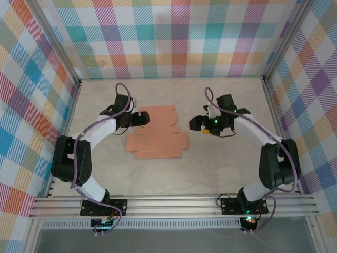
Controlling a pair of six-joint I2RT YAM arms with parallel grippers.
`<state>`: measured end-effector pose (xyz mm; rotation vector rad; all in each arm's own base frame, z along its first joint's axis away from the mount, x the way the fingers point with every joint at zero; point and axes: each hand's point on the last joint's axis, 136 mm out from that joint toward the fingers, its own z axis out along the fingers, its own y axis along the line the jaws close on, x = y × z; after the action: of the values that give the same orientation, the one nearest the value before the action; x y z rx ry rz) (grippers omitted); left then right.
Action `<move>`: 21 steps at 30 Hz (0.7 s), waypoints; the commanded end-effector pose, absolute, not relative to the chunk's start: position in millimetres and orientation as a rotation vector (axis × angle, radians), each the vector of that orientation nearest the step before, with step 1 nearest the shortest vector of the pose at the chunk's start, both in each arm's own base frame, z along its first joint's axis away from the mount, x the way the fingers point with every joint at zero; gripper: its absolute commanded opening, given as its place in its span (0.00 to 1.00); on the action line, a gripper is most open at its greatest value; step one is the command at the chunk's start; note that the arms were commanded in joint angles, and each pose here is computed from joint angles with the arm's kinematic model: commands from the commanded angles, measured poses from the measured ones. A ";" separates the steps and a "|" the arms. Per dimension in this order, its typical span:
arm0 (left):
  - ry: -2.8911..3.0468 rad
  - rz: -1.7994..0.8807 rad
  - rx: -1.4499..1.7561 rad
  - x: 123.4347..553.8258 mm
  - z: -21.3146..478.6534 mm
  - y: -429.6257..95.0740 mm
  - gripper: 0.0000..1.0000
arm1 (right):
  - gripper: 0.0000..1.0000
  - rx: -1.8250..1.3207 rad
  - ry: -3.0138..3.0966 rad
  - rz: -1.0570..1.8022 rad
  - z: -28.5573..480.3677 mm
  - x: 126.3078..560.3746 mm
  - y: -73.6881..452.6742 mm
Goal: Fold the paper box
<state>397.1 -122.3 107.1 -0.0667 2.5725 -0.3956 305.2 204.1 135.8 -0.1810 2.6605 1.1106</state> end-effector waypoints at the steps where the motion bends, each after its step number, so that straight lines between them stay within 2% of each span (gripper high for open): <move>1: 2.777 -0.329 -0.038 358.3 83.9 -93.9 0.89 | 0.99 -0.106 2.585 1.292 144.5 293.9 217.6; 3: 2.809 -0.335 -0.090 349.7 77.6 -85.3 0.87 | 0.99 -0.111 2.563 1.332 145.5 285.5 218.8; 5: 2.836 -0.346 -0.150 341.3 68.7 -80.8 0.74 | 0.99 -0.103 2.563 1.346 143.0 279.5 218.4; 8: 2.837 -0.332 -0.242 333.1 56.3 -73.3 0.63 | 0.99 -0.083 2.581 1.348 137.1 273.7 216.8; 14: 2.858 -0.396 -0.290 327.6 43.3 -76.6 0.50 | 0.99 -0.071 2.591 1.349 131.0 270.8 216.8; 17: 2.862 -0.420 -0.323 329.8 38.3 -78.8 0.33 | 0.99 -0.078 2.583 1.356 134.5 271.6 217.8; 21: 2.861 -0.453 -0.334 331.2 35.3 -82.3 0.24 | 0.99 -0.092 2.584 1.331 135.2 270.3 215.6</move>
<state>327.9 -79.2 38.2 -0.3043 2.8654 -0.4048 274.6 212.5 125.4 -0.0490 2.6156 1.3089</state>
